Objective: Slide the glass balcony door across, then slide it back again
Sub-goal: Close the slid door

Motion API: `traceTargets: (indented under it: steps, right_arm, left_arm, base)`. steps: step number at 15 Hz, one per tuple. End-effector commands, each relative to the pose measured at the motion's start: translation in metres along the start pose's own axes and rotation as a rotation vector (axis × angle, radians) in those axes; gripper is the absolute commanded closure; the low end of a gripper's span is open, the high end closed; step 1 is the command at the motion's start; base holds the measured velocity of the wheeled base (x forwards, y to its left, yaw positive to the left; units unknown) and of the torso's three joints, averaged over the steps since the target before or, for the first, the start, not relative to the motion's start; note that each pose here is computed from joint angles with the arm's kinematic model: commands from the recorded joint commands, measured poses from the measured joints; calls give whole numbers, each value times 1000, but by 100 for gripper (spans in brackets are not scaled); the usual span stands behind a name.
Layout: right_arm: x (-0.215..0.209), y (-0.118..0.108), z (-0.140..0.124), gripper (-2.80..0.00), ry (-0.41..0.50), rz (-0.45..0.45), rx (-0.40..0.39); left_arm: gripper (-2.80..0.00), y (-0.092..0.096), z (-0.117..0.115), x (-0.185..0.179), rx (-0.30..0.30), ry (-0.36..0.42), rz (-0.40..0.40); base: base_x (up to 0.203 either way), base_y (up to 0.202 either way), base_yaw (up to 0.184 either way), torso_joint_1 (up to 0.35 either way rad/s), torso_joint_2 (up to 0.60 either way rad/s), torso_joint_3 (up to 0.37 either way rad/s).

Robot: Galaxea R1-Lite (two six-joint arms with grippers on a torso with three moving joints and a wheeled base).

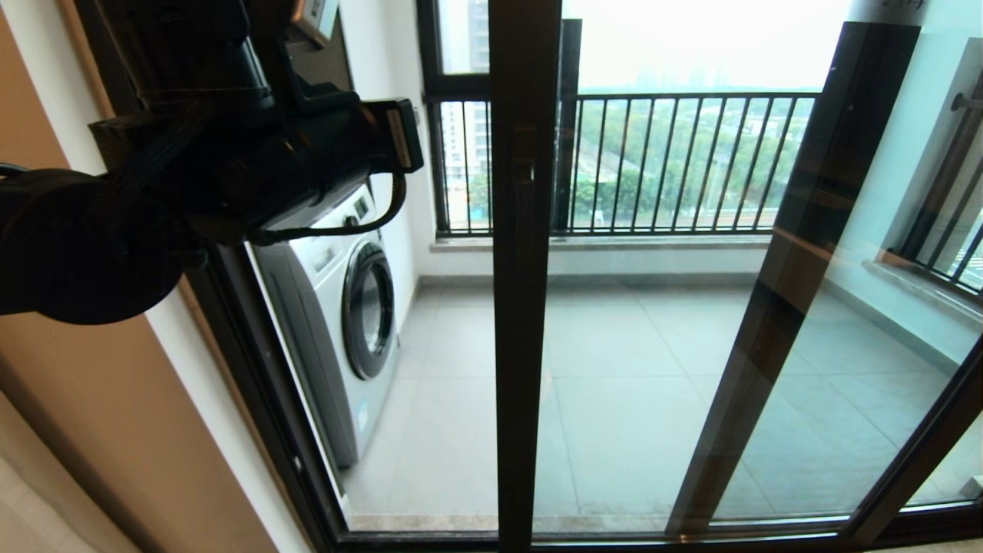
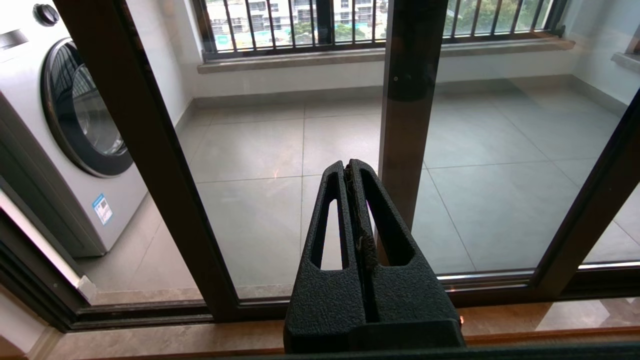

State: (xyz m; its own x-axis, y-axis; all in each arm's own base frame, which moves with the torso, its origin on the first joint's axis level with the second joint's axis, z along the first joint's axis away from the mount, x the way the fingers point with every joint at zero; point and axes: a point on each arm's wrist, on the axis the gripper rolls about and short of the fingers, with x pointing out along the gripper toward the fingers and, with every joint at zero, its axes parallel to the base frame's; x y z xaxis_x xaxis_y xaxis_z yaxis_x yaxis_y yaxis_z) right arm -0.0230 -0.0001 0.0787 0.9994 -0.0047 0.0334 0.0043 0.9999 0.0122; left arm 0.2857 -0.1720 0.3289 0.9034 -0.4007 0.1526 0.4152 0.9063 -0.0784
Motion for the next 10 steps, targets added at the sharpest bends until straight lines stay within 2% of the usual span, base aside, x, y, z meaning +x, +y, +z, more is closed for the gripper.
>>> traceTargets:
  steps: [1,2,4,6,9,10]
  right_arm:
    - [1,0,-3,0,13,0,0]
    - [1,0,-3,0,13,0,0]
    - [1,0,-3,0,13,0,0]
    - [1,0,-3,0,13,0,0]
    - [1,0,-3,0,13,0,0]
    - [1,0,-3,0,13,0,0]
  left_arm:
    - [0,-16,-23,33,0,30,-30]
    - [0,-25,-32,40,0,45,-49]
    - [0,-36,-36,47,-4,41,-74]
    - [0,-60,-41,49,-9,43,-134]
    - [0,-76,-45,47,20,51,-175]
    - [0,-87,-49,45,21,59,-200]
  base:
    - [0,0,0,0,0,0]
    - [0,0,0,0,0,0]
    - [0,0,0,0,0,0]
    - [0,0,0,0,0,0]
    - [0,0,0,0,0,0]
    - [0,0,0,0,0,0]
